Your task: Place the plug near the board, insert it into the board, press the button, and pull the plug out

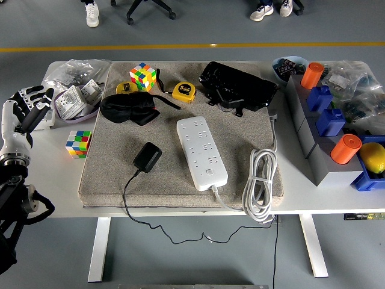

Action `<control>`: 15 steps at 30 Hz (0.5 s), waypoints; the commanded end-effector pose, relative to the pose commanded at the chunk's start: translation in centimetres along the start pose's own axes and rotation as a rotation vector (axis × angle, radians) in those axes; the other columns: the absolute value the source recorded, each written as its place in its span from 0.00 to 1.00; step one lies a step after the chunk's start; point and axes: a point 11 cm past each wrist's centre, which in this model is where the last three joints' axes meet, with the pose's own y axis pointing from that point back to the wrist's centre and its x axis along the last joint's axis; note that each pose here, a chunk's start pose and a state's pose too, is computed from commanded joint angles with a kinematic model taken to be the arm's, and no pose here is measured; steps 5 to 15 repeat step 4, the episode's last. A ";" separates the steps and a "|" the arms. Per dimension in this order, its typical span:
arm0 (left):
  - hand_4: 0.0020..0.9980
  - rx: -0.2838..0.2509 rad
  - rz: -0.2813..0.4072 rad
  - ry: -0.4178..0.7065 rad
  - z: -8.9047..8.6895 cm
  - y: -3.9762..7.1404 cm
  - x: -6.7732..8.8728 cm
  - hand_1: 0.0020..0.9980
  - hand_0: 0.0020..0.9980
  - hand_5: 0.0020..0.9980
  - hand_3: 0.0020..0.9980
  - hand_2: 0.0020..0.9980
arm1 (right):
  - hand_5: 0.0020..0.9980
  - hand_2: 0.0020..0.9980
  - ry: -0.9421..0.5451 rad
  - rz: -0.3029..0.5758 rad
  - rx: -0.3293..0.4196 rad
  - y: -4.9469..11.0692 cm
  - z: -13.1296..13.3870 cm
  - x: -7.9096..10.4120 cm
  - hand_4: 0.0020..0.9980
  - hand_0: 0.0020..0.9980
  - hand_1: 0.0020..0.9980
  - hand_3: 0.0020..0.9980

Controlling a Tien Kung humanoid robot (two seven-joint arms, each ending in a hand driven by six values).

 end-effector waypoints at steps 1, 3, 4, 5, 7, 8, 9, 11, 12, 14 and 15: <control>0.85 0.000 0.000 0.000 0.0 0.0 0.0 0.59 0.49 0.37 0.59 0.59 | 0.57 0.68 -0.001 0.000 0.001 0.0 0.0 0.0 1.00 0.66 0.68 0.58; 0.85 0.003 0.001 -0.001 -0.1 0.0 0.0 0.59 0.49 0.37 0.59 0.59 | 0.57 0.68 -0.004 0.001 0.004 0.0 -0.2 0.0 1.00 0.66 0.68 0.58; 0.85 0.005 0.001 -0.001 -0.1 0.0 0.0 0.59 0.49 0.37 0.59 0.59 | 0.57 0.68 -0.004 0.001 0.004 0.0 -0.2 0.1 1.00 0.66 0.68 0.58; 0.85 0.005 0.001 -0.001 -0.1 0.0 0.0 0.59 0.49 0.37 0.59 0.59 | 0.57 0.68 -0.004 0.001 0.004 0.0 -0.2 0.1 1.00 0.66 0.68 0.58; 0.85 0.005 0.001 -0.001 -0.1 0.0 0.0 0.59 0.49 0.37 0.59 0.59 | 0.57 0.68 -0.004 0.001 0.004 0.0 -0.2 0.1 1.00 0.66 0.68 0.58; 0.85 0.005 0.001 -0.001 -0.1 0.0 0.0 0.59 0.49 0.37 0.59 0.59 | 0.57 0.68 -0.004 0.001 0.004 0.0 -0.2 0.1 1.00 0.66 0.68 0.58; 0.85 0.005 0.001 -0.001 -0.1 0.0 0.0 0.59 0.49 0.37 0.59 0.59 | 0.57 0.68 -0.004 0.001 0.004 0.0 -0.2 0.1 1.00 0.66 0.68 0.58; 0.85 0.005 0.001 -0.001 -0.1 0.0 0.0 0.59 0.49 0.37 0.59 0.59 | 0.57 0.68 -0.004 0.001 0.004 0.0 -0.2 0.1 1.00 0.66 0.68 0.58; 0.85 0.005 0.001 -0.001 -0.1 0.0 0.0 0.59 0.49 0.37 0.59 0.59 | 0.57 0.68 -0.004 0.001 0.004 0.0 -0.2 0.1 1.00 0.66 0.68 0.58; 0.85 0.005 0.001 -0.001 -0.1 0.0 0.0 0.59 0.49 0.37 0.59 0.59 | 0.57 0.68 -0.004 0.001 0.004 0.0 -0.2 0.1 1.00 0.66 0.68 0.58; 0.85 0.005 0.001 -0.001 -0.1 0.0 0.0 0.59 0.49 0.37 0.59 0.59 | 0.57 0.68 -0.004 0.001 0.004 0.0 -0.2 0.1 1.00 0.66 0.68 0.58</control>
